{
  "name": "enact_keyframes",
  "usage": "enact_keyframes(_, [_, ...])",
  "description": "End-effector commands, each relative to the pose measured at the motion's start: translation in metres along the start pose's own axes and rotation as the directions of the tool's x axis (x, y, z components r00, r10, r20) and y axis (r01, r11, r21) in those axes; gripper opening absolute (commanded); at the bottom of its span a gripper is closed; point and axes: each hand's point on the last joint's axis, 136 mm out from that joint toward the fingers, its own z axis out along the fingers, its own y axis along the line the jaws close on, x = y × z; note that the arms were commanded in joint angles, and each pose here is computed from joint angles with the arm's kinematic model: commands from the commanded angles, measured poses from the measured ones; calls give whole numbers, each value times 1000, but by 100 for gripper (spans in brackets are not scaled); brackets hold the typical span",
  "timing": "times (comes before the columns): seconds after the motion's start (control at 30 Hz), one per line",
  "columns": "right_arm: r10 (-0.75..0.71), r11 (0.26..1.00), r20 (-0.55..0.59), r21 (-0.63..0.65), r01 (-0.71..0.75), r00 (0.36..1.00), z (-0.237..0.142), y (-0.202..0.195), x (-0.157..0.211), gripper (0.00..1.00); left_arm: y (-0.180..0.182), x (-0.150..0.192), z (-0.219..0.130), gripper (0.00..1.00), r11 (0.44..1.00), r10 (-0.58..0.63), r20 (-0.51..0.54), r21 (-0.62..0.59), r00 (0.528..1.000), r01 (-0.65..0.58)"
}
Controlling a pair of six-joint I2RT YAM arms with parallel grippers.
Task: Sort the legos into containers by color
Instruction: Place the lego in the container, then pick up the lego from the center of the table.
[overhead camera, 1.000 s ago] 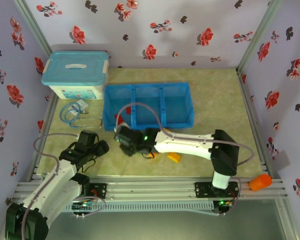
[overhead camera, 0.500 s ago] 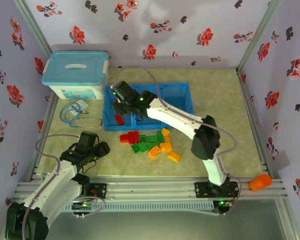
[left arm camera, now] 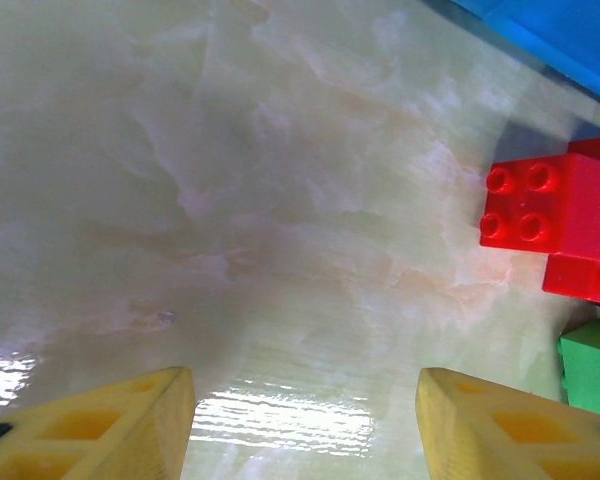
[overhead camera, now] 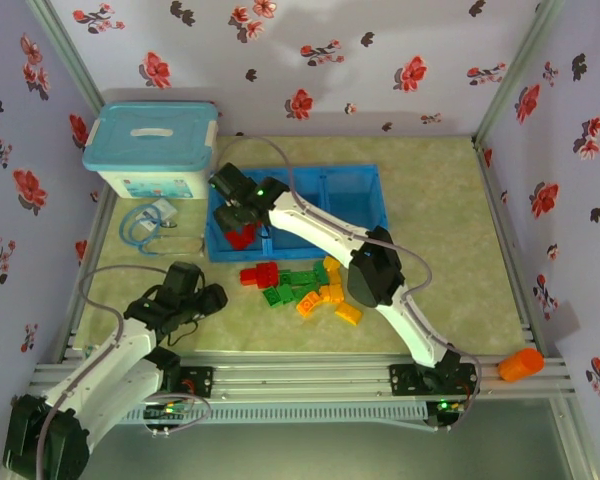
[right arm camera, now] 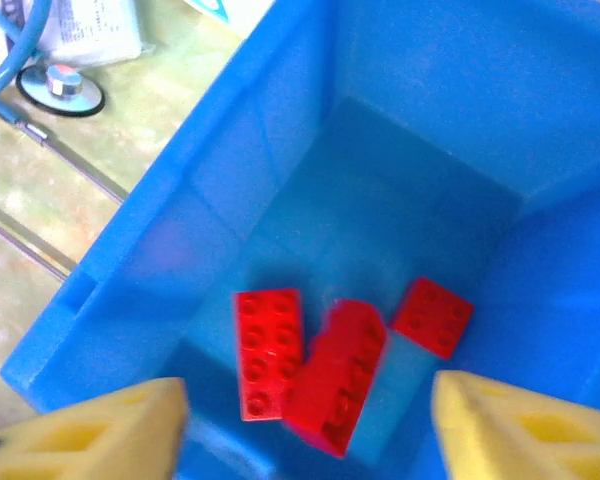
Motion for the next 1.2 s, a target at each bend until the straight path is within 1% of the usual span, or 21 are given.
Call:
enact_keyframes(0.0, [8, 1000, 38, 10, -9, 999, -24, -6, -19, 73, -19, -10, -3, 60, 999, 9, 17, 50, 1000, -10])
enact_keyframes(0.1, [11, 1000, 79, -6, -10, 997, -52, -4, -31, 73, -28, -15, -3, 61, 998, 31, 17, 57, 999, -32])
enact_keyframes(0.23, [5, 1000, 149, -5, -4, 989, -99, -5, -39, 73, -43, -23, 0, 66, 996, 55, 16, 73, 998, -56])
enact_keyframes(0.33, [13, 1000, 207, -2, -13, 978, -132, -9, -37, 73, -54, -29, 3, 68, 994, 71, 14, 86, 997, -72])
enact_keyframes(0.43, [41, 999, 252, 16, -46, 967, -156, -23, -23, 73, -64, -34, 8, 69, 992, 86, 5, 90, 996, -86])
enact_keyframes(0.57, [78, 994, 301, 49, -97, 950, -183, -46, 4, 73, -75, -39, 17, 69, 990, 113, -12, 83, 993, -112])
enact_keyframes(0.7, [110, 979, 321, 127, -158, 941, -198, -77, 42, 73, -85, -41, 28, 69, 988, 141, -35, 71, 989, -138])
enact_keyframes(0.77, [134, 970, 319, 154, -191, 938, -201, -90, 64, 73, -90, -41, 35, 69, 986, 159, -51, 65, 986, -156])
enact_keyframes(0.93, [225, 944, 341, 158, -291, 913, -205, -116, 115, 73, -102, -39, 52, 67, 981, 190, -86, 52, 978, -186])
enact_keyframes(1.17, [289, 916, 348, 169, -363, 892, -209, -135, 160, 72, -108, -41, 67, 60, 974, 223, -108, -7, 969, -225])
